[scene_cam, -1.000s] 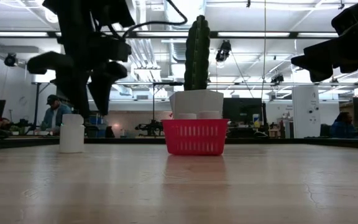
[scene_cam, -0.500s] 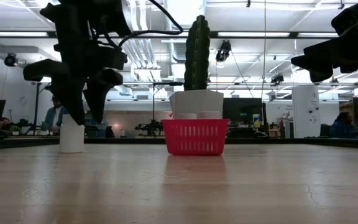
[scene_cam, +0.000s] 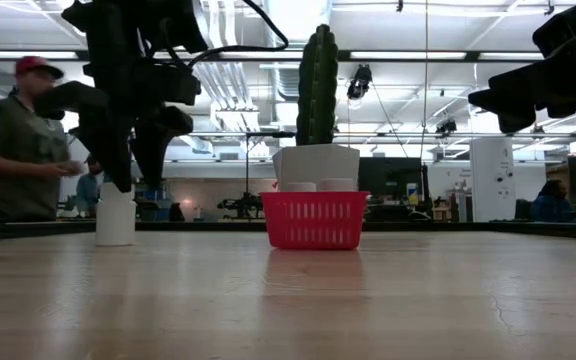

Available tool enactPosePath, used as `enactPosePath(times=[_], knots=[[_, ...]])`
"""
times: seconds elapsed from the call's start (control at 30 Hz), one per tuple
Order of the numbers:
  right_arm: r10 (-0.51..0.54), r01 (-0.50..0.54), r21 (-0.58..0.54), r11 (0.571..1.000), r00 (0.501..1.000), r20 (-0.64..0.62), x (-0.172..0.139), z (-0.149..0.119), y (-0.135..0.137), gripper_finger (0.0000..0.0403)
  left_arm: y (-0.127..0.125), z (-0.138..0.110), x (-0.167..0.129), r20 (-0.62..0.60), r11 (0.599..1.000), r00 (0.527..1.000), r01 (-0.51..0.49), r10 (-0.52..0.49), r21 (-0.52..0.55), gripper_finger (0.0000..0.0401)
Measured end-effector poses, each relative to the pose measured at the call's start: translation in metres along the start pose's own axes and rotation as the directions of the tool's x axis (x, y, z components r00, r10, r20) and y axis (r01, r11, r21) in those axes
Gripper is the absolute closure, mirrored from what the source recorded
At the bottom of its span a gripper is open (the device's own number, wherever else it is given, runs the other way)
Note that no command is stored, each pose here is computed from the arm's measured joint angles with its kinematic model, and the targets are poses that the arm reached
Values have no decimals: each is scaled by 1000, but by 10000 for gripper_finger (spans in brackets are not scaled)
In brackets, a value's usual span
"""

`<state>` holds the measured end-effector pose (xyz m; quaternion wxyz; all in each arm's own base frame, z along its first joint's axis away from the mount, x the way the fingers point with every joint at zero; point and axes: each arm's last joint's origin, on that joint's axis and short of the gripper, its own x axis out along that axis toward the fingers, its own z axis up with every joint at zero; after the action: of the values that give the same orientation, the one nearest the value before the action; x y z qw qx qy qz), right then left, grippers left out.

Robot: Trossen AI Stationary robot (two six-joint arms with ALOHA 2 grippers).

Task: Pick and place pill bottles into a basket
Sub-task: Put the white pill bottle into the red bin

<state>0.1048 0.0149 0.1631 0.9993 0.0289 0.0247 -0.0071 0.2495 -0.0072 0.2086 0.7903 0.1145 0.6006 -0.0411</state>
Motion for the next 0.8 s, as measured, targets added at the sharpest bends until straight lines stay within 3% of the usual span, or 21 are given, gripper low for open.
enactPosePath(times=[0.37, 0.8], knots=[[0, 0, 2, 1000, 1000, -4, 0, 0, 0, 202, 1, -17, 12, -53, 1000, 999, 7, -9, -27, 194], [-1, 1, 2, 1000, 1000, -6, 0, -1, 0, 202, 1, -18, 12, -33, 999, 999, 3, -5, -37, 194]])
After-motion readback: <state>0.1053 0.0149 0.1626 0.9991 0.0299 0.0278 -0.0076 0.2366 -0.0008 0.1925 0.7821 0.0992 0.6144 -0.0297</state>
